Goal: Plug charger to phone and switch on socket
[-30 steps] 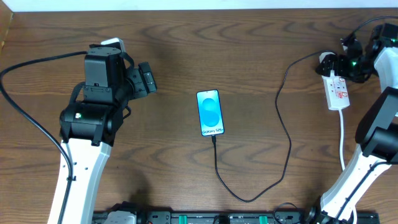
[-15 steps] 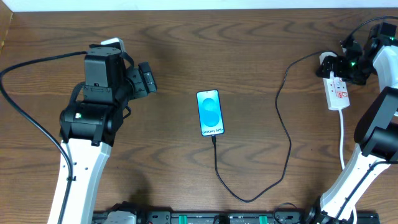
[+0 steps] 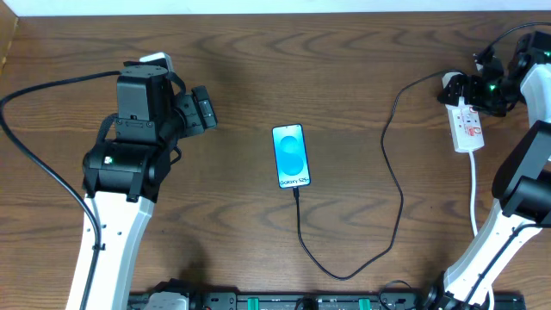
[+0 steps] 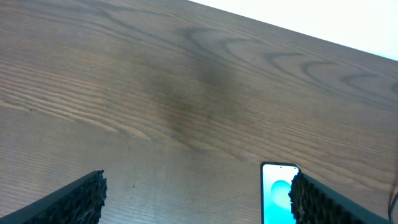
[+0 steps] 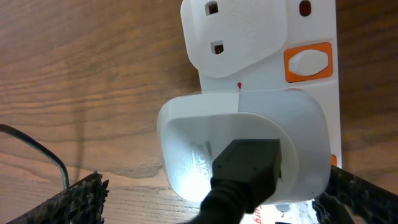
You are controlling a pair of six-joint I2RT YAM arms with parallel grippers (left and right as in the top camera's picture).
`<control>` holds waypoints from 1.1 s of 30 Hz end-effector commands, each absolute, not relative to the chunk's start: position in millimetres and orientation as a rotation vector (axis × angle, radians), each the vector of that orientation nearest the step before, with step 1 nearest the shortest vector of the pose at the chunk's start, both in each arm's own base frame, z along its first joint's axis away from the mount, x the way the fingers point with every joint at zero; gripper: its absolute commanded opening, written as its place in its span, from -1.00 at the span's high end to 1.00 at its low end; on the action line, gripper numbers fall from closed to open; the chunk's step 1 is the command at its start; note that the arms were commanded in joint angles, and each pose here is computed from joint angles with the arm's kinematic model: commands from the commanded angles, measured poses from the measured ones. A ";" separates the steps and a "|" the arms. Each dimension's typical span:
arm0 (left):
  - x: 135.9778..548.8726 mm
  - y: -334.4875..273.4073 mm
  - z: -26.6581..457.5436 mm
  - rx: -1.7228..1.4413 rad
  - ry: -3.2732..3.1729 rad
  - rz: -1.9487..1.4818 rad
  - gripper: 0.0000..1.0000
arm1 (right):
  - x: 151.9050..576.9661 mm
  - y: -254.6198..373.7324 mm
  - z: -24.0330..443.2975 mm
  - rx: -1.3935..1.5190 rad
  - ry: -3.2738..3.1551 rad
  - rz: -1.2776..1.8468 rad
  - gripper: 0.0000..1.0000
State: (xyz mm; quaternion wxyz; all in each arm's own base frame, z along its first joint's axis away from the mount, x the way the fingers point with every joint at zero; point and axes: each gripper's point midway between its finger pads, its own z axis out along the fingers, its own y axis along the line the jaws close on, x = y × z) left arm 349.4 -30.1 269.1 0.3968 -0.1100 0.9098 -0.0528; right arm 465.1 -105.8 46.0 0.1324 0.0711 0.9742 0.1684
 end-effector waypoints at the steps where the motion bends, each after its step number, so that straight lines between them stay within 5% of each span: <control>1: 351.0 -28.1 276.2 -0.273 2.287 -0.119 -0.87 | 465.4 -71.8 46.6 0.196 2.808 0.704 -0.99; 11: 351.0 -28.2 276.2 -0.273 2.287 -0.119 -0.87 | 465.4 -72.9 40.1 0.194 2.811 0.689 -0.98; 21: 351.0 -28.2 276.1 -0.273 2.287 -0.119 -0.87 | 467.2 -130.9 46.9 0.319 2.856 0.350 -0.99; 33: 351.0 -28.1 276.2 -0.273 2.287 -0.119 -0.87 | 471.1 -125.9 53.6 0.321 2.820 0.447 -0.99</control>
